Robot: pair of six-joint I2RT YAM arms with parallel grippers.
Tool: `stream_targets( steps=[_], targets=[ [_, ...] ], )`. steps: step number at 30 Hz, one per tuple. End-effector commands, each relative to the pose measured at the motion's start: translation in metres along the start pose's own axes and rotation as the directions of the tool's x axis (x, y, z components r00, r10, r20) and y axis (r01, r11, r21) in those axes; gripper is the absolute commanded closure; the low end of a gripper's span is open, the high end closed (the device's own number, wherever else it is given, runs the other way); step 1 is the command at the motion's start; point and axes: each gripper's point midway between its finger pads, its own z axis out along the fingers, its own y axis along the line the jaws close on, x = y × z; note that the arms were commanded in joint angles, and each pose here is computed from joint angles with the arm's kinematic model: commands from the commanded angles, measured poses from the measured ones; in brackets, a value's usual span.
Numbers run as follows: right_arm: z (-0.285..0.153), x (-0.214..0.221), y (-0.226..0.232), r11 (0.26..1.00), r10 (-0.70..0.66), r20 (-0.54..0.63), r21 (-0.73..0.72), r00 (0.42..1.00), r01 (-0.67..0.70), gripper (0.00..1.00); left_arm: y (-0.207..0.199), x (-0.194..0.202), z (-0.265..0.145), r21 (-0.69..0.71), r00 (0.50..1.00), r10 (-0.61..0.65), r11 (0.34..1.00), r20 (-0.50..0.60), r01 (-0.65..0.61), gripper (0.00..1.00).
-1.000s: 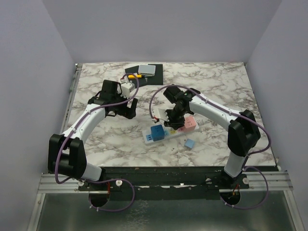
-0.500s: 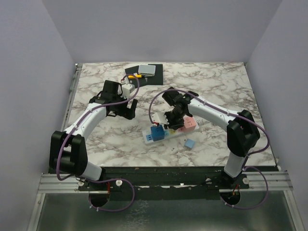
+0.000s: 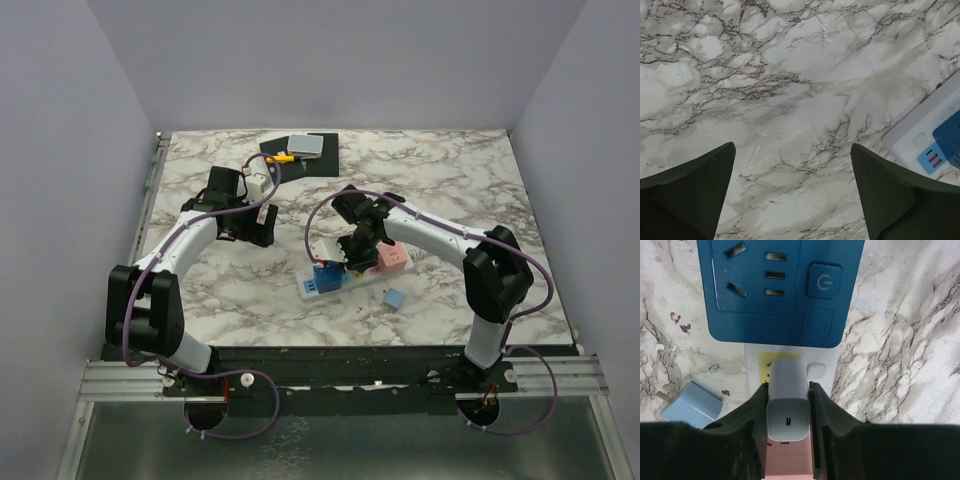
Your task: Insert the plug
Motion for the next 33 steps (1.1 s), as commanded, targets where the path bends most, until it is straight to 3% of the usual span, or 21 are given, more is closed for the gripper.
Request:
stream_targets(
  steps=[1, 14, 33],
  targets=[
    [0.000, 0.000, -0.004, 1.000, -0.029, -0.024, 0.004, 0.999, 0.029, 0.99, 0.006, -0.007, -0.004, -0.021, 1.000, -0.024, 0.999, 0.006, 0.024, 0.01],
    [0.012, 0.006, 0.003, 0.998, -0.043, -0.091, -0.046, 0.995, 0.039, 0.99, 0.015, -0.011, -0.009, -0.034, 0.999, -0.048, 0.998, 0.023, 0.049, 0.01],
    [0.048, 0.026, 0.044, 0.987, 0.023, -0.098, -0.155, 0.995, -0.038, 0.99, 0.020, -0.028, -0.026, -0.031, 0.996, -0.046, 0.998, 0.074, 0.049, 0.01]
  ],
)
